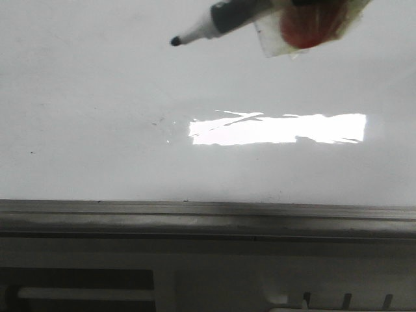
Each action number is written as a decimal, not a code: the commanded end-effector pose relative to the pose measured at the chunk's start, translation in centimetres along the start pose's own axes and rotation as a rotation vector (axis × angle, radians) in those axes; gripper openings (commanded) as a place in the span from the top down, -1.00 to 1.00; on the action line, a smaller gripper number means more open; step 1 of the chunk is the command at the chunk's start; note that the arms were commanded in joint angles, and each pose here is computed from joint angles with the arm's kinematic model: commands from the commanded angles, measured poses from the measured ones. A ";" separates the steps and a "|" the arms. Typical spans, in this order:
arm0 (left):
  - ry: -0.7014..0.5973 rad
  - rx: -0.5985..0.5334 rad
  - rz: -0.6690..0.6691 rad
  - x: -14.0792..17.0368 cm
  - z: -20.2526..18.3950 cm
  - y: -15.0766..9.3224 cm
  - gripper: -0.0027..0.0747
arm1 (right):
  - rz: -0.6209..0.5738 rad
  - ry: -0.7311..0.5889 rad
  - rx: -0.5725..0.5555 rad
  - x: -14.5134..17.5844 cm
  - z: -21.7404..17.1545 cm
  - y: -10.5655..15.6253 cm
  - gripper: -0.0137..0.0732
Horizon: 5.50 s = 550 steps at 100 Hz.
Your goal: Write number 6 on whiteboard
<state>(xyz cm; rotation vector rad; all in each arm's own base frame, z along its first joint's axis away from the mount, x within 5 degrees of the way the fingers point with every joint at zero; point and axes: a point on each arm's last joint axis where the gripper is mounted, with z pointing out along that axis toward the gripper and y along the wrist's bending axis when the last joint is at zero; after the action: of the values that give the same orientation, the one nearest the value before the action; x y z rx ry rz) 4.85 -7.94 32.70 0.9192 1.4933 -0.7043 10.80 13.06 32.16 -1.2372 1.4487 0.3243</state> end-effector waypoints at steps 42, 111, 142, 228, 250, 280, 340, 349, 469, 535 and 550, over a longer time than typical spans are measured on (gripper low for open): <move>-0.121 -0.089 -0.160 2.1 -1.2 0.3 0.98 | 0.095 0.079 0.311 1.2 -1.6 -5.2 0.85; -0.155 -0.115 -0.160 1.8 -1.3 0.6 0.98 | 0.250 0.212 0.258 3.7 1.4 -5.8 0.85; -0.151 -0.112 -0.160 1.8 -1.3 0.5 0.98 | 0.304 0.326 0.070 4.6 1.6 -4.0 0.85; -0.143 -0.106 -0.160 1.9 -1.3 0.5 0.98 | 0.316 0.313 0.109 2.8 0.8 -5.2 0.85; -0.143 -0.106 -0.160 1.9 -1.3 0.5 0.98 | 0.317 0.305 0.080 2.6 1.9 -4.8 0.85; -0.146 -0.108 -0.160 1.9 -1.3 0.5 0.97 | 0.314 0.144 0.068 -2.1 -1.5 -5.1 0.85; 0.396 0.137 -0.025 2.4 7.9 0.7 -0.10 | 0.356 0.339 -0.243 -2.2 -0.3 -3.5 0.85; 0.469 0.252 0.064 2.0 9.7 0.1 -0.10 | 0.354 0.343 -0.267 -2.2 0.4 -3.2 0.85; 0.470 0.428 0.064 -0.2 15.1 -2.7 0.98 | 0.242 0.230 -0.438 -4.7 2.0 0.8 0.85; 0.349 0.054 -0.375 2.9 14.6 -0.6 0.98 | 0.267 0.106 -0.011 -5.1 -6.9 -2.9 0.43; 0.277 -0.121 -0.446 3.9 14.8 0.8 0.98 | 0.275 0.090 0.008 -4.6 -8.4 -2.2 0.83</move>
<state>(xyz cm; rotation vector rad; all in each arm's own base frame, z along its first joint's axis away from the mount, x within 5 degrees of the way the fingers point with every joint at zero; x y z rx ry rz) 12.05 -19.79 25.68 0.8093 2.0574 -0.8331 7.35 8.36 38.78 -1.1203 1.7510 0.4444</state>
